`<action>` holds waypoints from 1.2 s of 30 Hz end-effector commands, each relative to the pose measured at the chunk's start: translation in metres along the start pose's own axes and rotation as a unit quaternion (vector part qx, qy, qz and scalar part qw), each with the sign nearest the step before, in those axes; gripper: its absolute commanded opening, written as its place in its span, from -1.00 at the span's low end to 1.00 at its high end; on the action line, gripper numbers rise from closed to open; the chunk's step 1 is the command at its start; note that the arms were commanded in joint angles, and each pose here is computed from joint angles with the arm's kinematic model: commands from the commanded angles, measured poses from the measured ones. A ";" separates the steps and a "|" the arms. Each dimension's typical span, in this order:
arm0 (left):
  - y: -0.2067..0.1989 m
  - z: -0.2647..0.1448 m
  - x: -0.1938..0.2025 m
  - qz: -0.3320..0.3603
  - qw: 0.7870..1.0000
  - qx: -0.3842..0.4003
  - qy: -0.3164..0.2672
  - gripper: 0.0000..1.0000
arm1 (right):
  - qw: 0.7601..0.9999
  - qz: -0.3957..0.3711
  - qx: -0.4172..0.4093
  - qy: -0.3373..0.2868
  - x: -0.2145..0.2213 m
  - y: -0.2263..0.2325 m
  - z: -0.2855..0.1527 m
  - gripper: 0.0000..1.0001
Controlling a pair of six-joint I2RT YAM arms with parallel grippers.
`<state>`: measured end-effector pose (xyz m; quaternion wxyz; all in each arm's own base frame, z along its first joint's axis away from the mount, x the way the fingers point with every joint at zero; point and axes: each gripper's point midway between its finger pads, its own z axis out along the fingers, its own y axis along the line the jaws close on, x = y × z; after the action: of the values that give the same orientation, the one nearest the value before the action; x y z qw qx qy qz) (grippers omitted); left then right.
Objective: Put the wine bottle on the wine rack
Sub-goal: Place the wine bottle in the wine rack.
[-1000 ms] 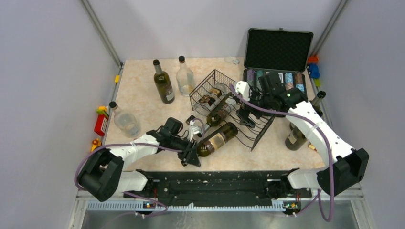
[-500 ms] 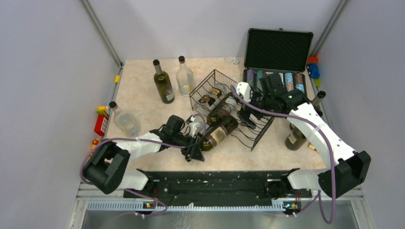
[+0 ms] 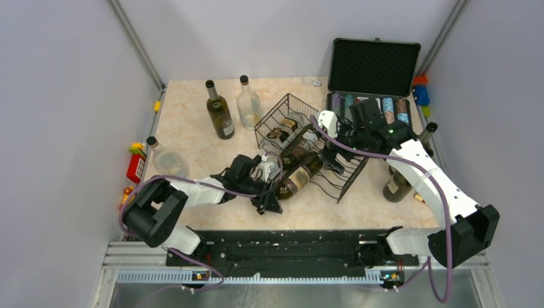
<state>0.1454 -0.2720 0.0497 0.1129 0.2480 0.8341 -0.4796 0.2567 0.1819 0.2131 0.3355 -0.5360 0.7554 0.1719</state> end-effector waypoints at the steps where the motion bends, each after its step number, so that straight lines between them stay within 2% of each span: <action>1: -0.030 0.006 -0.058 0.086 0.992 0.051 -0.078 -1.00 | 1.000 -0.017 0.016 -0.019 -0.008 -0.003 -0.012 0.94; 7: -0.035 0.021 -0.064 0.079 0.992 0.059 -0.074 -1.00 | 0.999 -0.019 0.016 -0.020 -0.005 0.000 -0.012 0.94; 29: -0.031 0.047 -0.101 0.043 0.988 0.059 -0.137 -1.00 | 0.999 -0.019 0.020 -0.025 0.003 0.006 -0.011 0.94; 36: -0.037 0.055 -0.107 0.035 0.989 0.065 -0.128 -1.00 | 0.999 -0.016 0.019 -0.023 0.007 0.007 -0.009 0.94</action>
<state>0.1888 -0.3387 0.0478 0.1424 0.1813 0.8271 -0.5126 0.2433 0.1743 0.2056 0.3425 -0.5382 0.7517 0.1676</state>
